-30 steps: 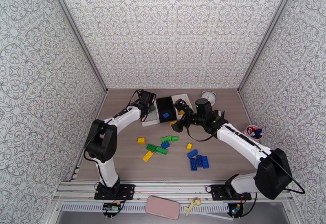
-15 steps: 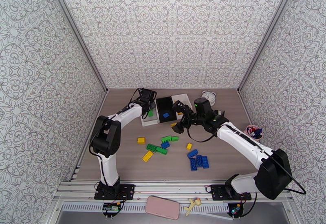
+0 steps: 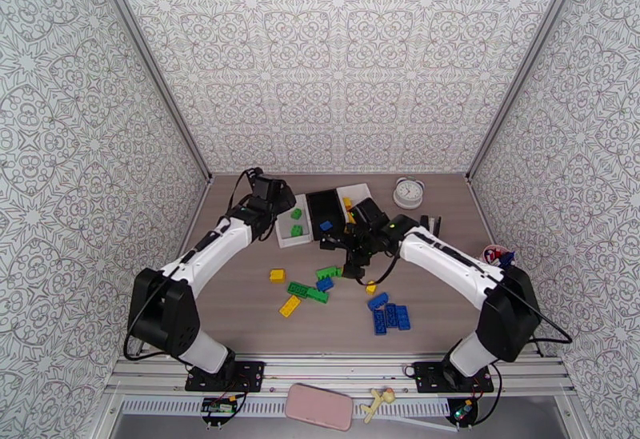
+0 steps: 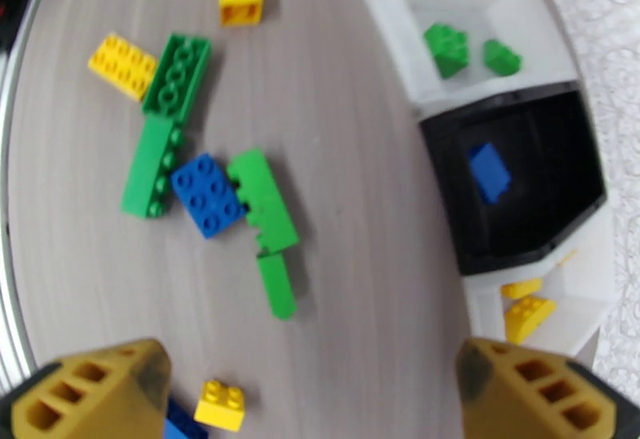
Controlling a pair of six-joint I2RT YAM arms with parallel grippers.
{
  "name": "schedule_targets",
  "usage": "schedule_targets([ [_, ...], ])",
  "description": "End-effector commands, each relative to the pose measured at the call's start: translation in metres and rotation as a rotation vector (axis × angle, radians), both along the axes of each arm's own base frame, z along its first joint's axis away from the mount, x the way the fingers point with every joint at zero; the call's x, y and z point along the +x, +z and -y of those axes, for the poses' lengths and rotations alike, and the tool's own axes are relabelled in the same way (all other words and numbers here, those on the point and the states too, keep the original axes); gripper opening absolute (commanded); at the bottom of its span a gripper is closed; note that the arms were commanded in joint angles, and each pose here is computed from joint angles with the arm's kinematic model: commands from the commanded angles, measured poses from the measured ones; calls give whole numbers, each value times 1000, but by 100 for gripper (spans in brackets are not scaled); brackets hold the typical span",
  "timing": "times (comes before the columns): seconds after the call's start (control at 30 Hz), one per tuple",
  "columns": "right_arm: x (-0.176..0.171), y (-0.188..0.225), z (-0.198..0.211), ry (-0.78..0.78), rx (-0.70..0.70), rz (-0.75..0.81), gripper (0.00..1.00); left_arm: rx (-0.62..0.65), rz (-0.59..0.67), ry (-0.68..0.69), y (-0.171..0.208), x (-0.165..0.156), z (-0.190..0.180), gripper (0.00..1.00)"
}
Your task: Sort the legos into containers by color
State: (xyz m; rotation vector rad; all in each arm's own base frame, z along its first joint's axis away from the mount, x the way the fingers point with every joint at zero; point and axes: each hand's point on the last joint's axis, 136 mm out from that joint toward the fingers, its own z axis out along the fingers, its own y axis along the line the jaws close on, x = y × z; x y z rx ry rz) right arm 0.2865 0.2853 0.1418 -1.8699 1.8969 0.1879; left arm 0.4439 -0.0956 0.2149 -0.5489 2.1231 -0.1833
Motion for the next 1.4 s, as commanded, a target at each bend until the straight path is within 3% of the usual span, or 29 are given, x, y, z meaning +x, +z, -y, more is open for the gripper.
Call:
schedule_targets([
  [0.0, 0, -15, 11, 51, -178, 30, 98, 13, -11, 37, -3, -11, -16, 89],
  [0.33, -3, -63, 3, 95, -335, -54, 98, 2, -12, 52, -5, -26, -26, 99],
  [0.67, 0, -95, -9, 112, -362, -137, 91, 17, -25, 38, -8, -26, -24, 100],
  [0.93, 0, -111, -12, 111, -376, -172, 66, 22, -26, 27, -10, -26, -22, 100],
  [1.07, 2, -113, -13, 101, -372, -171, 28, 21, -22, 16, -9, -24, -20, 100],
  [1.37, 7, -102, -12, 73, -326, -146, 6, 27, -12, 11, -5, -24, -20, 100],
])
